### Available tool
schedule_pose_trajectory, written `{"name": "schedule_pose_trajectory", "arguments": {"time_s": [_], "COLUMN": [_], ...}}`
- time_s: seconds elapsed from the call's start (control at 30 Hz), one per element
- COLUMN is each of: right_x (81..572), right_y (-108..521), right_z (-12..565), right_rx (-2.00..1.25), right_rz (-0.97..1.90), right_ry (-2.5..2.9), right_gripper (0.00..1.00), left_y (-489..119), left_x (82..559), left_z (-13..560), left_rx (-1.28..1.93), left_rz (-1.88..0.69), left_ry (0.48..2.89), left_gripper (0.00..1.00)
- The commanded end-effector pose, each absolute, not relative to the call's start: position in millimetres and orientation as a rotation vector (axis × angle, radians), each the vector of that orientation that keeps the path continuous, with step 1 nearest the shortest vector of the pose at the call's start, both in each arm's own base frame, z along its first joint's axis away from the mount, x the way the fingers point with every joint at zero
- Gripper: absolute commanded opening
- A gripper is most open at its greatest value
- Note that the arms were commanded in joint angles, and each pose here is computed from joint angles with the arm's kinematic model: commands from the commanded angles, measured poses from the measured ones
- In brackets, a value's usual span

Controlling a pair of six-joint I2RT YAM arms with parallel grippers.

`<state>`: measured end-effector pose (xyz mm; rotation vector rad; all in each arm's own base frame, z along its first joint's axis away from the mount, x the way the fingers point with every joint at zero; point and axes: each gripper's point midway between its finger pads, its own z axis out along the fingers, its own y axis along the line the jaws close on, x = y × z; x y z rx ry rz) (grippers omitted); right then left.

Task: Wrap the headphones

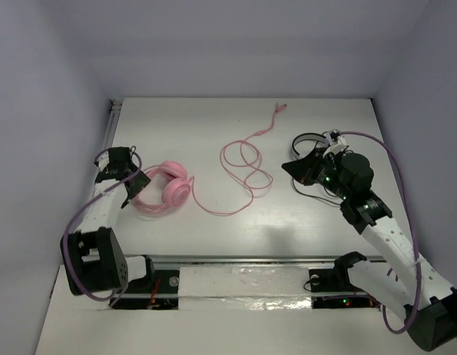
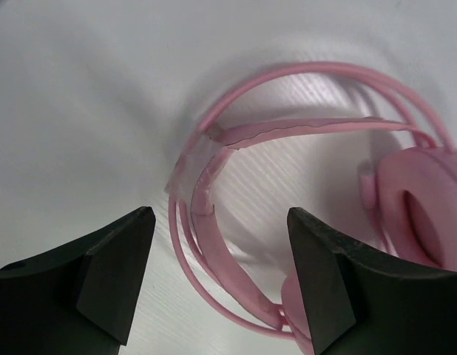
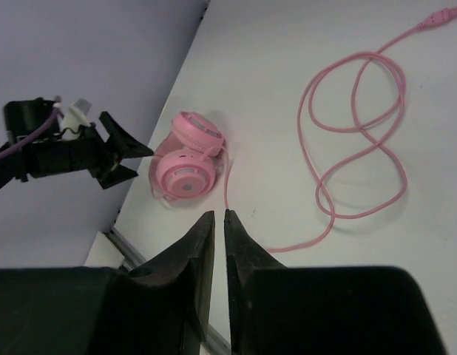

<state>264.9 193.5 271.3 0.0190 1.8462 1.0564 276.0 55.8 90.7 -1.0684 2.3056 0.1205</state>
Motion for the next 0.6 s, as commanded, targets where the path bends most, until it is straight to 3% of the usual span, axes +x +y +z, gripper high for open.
{"name": "schedule_pose_trajectory", "arguments": {"time_s": [0.0, 0.37, 0.57], "right_x": [261.7, 254.3, 254.3], "right_y": [192.5, 199.6, 200.0], "right_z": [292.7, 295.7, 294.1], "right_rx": [-0.027, -0.061, -0.059], "right_rz": [1.042, 1.063, 1.054], "right_ry": [1.755, 1.747, 1.749], "right_gripper": [0.17, 0.17, 0.17], "left_y": [51.0, 65.5, 60.9], "left_x": [273.8, 267.4, 267.4], "left_z": [62.4, 26.1, 8.2], "left_rx": [-1.041, -1.089, -1.065], "left_rz": [0.112, 0.163, 0.142], "left_ry": [2.433, 2.514, 2.578], "left_gripper": [0.7, 0.67, 0.56]}}
